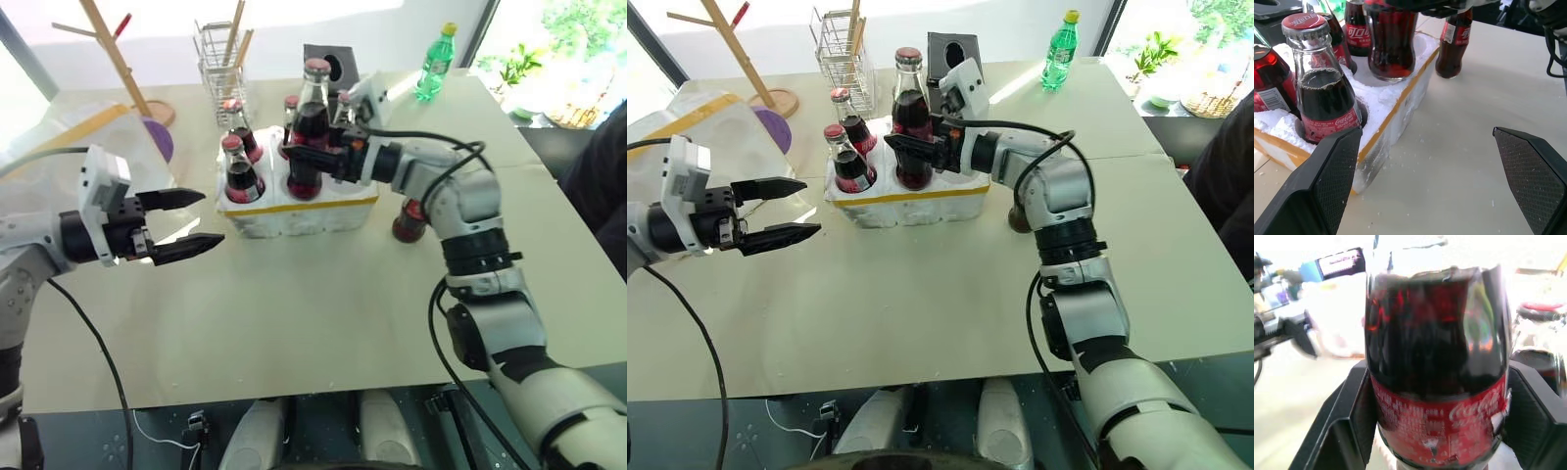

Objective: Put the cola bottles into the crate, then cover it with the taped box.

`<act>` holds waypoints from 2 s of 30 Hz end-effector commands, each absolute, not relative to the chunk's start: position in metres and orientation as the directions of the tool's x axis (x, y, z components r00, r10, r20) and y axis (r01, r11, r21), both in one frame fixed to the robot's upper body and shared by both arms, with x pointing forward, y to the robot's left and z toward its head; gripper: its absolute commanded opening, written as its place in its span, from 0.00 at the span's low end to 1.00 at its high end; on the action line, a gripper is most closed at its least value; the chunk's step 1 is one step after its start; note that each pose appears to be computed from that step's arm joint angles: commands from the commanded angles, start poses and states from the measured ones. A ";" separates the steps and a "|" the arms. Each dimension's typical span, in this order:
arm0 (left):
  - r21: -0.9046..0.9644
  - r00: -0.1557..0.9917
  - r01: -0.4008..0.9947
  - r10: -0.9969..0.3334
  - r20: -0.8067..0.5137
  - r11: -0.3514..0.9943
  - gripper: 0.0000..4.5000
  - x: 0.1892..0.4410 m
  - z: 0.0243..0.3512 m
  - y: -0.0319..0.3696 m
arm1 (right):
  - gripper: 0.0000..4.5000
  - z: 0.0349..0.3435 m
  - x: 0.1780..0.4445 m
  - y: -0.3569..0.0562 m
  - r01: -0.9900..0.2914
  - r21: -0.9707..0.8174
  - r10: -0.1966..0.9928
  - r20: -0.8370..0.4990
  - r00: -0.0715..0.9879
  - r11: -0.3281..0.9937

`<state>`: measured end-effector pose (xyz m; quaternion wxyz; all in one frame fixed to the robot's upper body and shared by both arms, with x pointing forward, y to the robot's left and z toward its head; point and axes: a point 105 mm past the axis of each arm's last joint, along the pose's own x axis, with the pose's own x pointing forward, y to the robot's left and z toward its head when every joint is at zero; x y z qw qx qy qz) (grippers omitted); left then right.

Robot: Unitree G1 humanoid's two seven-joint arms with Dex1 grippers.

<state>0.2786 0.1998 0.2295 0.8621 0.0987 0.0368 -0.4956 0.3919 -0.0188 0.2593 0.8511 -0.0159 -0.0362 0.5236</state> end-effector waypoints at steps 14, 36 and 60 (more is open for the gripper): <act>0.178 0.498 0.863 -0.856 -0.138 0.473 1.00 0.277 0.236 0.188 | 0.99 0.220 0.404 -0.006 -0.860 -0.105 0.863 -0.028 0.504 0.499; 0.093 0.312 0.947 -0.950 -0.027 0.308 1.00 0.289 0.224 0.116 | 0.99 0.205 0.274 -0.159 -0.669 0.093 0.675 -0.073 0.734 0.738; 0.148 0.256 0.958 -0.964 -0.070 0.244 1.00 0.293 0.228 0.109 | 0.99 0.175 0.352 -0.197 -0.346 -0.002 0.346 -0.002 0.938 0.938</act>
